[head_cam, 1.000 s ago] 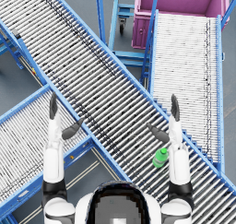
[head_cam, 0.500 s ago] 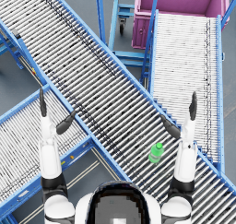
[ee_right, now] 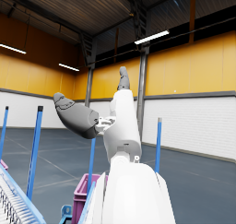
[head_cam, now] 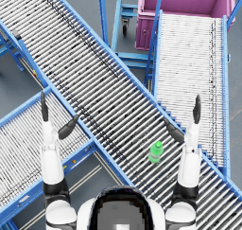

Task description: Pick up the oil and place it on the left assembly line, put the cola on the right, and keep Sprite still

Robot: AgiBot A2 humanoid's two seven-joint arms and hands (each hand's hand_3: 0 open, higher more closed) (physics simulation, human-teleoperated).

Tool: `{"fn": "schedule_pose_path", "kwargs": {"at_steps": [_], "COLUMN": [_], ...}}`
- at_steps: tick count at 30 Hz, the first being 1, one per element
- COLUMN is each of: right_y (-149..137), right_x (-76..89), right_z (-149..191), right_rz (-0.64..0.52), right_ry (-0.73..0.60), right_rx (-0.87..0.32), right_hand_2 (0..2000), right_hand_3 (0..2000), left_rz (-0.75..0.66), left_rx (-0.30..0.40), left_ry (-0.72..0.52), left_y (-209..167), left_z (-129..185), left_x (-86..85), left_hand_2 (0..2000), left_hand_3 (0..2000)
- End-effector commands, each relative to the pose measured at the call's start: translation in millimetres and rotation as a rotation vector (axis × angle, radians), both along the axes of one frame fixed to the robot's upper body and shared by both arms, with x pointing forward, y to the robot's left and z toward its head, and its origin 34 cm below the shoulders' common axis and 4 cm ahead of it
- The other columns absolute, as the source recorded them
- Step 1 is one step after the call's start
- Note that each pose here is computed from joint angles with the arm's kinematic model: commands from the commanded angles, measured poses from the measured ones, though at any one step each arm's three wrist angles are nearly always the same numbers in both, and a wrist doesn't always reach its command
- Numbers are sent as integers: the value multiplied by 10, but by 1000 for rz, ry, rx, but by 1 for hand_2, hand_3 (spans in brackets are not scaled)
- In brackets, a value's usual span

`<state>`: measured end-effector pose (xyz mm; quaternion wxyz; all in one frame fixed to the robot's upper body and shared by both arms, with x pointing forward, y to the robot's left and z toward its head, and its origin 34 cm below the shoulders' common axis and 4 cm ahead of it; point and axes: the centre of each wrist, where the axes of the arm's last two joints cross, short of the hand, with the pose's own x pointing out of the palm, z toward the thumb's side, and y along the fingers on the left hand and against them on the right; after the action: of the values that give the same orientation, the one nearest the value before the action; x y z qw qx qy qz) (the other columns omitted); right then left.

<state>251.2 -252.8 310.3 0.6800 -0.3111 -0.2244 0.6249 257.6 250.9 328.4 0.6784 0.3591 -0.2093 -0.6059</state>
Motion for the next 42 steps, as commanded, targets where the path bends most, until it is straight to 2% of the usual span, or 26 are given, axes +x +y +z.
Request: {"fn": "schedule_pose_path", "kwargs": {"at_steps": [1, 42], "right_y": [-19, -33], "right_x": [-7, 58], "right_z": [21, -105], "right_rz": [-7, -13], "right_ry": [-9, 41], "right_rx": [3, 43], "right_hand_2": [0, 0], "right_hand_3": [0, 0], "left_rz": [-5, -37], "left_rx": [3, -19], "left_ry": [-9, 8], "left_y": [-17, -118], "left_z": [15, -78], "left_x": [-18, -60], "left_hand_2": [0, 0], "left_hand_3": [0, 0]}}
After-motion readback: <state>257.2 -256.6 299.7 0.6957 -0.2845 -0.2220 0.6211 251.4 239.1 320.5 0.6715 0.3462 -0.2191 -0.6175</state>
